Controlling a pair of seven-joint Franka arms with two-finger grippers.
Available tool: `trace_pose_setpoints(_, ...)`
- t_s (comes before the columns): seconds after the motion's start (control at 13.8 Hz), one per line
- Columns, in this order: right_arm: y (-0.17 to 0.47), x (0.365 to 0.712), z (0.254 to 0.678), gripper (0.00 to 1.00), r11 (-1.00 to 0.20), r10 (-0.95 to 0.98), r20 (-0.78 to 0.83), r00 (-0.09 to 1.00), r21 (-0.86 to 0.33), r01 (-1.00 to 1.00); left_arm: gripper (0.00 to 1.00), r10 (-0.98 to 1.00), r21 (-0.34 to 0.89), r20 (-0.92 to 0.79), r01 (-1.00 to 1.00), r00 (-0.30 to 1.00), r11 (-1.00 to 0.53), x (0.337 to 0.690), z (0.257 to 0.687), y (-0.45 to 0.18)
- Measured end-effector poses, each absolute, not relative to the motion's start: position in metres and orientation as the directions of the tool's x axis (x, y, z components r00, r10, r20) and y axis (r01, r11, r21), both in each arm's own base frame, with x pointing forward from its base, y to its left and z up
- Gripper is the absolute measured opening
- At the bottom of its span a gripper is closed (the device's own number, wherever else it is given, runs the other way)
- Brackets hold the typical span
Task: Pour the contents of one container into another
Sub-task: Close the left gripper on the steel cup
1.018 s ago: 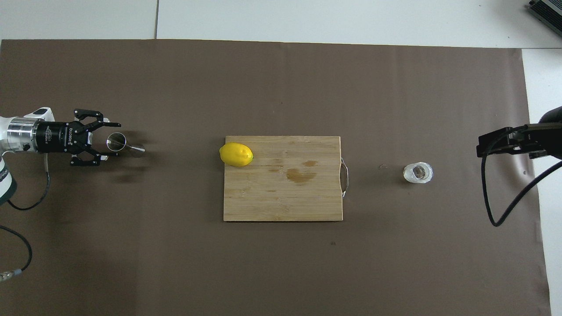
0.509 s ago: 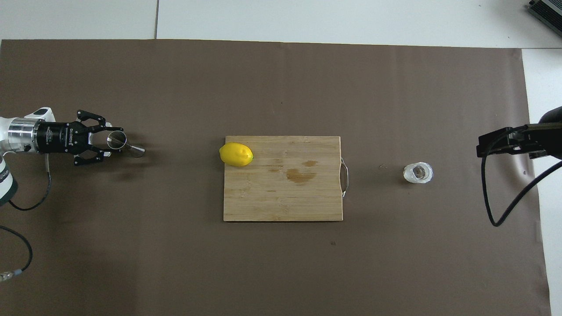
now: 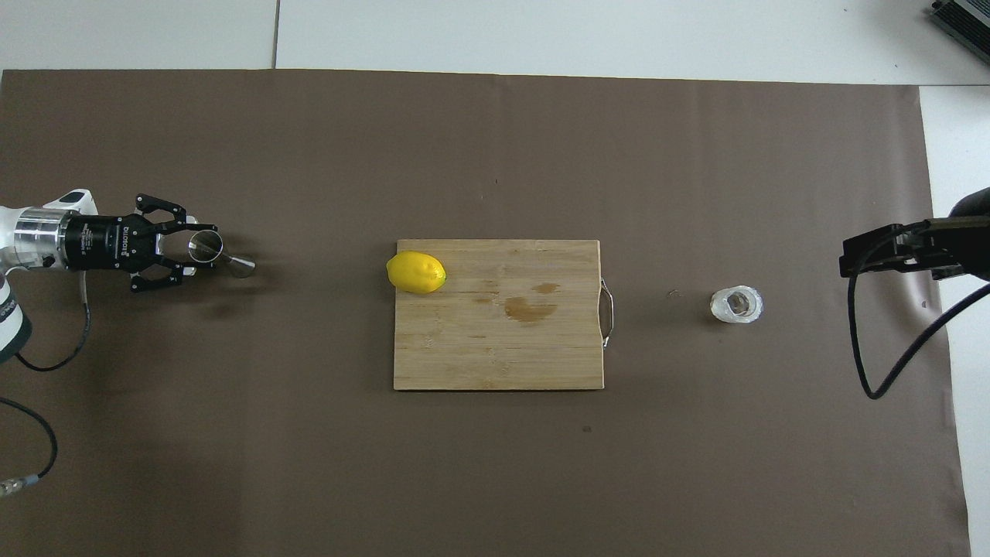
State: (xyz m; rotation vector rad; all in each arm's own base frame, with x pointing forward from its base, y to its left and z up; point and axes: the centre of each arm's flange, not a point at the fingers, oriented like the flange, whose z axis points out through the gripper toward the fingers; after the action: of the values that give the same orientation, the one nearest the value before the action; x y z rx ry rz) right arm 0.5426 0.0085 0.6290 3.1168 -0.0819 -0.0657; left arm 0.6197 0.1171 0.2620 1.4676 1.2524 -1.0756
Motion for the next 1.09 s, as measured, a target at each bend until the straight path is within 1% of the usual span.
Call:
trace_pose_setpoints(0.22,0.0085,0.5426,0.629,1.0,-0.998,-0.053,-0.042,0.998,0.024,-0.052,0.57,0.205,0.082,-0.974,0.993,0.098,-0.086,0.6165,0.2576,0.1145)
trace_pose_setpoints(0.29,0.0085,0.5426,0.629,1.0,-0.998,-0.053,-0.042,0.998,0.024,-0.052,0.61,0.204,0.08,-0.974,0.993,0.096,-0.086,0.616,0.2568,0.114)
trace_pose_setpoints(0.44,0.0085,0.5426,0.629,1.0,-0.998,-0.053,-0.042,0.998,0.024,-0.052,0.62,0.202,0.079,-0.975,0.993,0.096,-0.088,0.6156,0.2564,0.1128)
trace_pose_setpoints(1.02,0.0085,0.5426,0.629,1.0,-0.998,-0.053,-0.042,0.998,0.024,-0.052,0.62,0.176,0.076,-0.98,0.991,0.094,-0.107,0.6125,0.2583,0.1099)
trace_pose_setpoints(1.09,0.0085,0.5426,0.6289,1.0,-0.998,-0.053,-0.042,0.998,0.024,-0.052,0.6,0.175,0.075,-0.98,0.991,0.094,-0.107,0.6123,0.2584,0.1102)
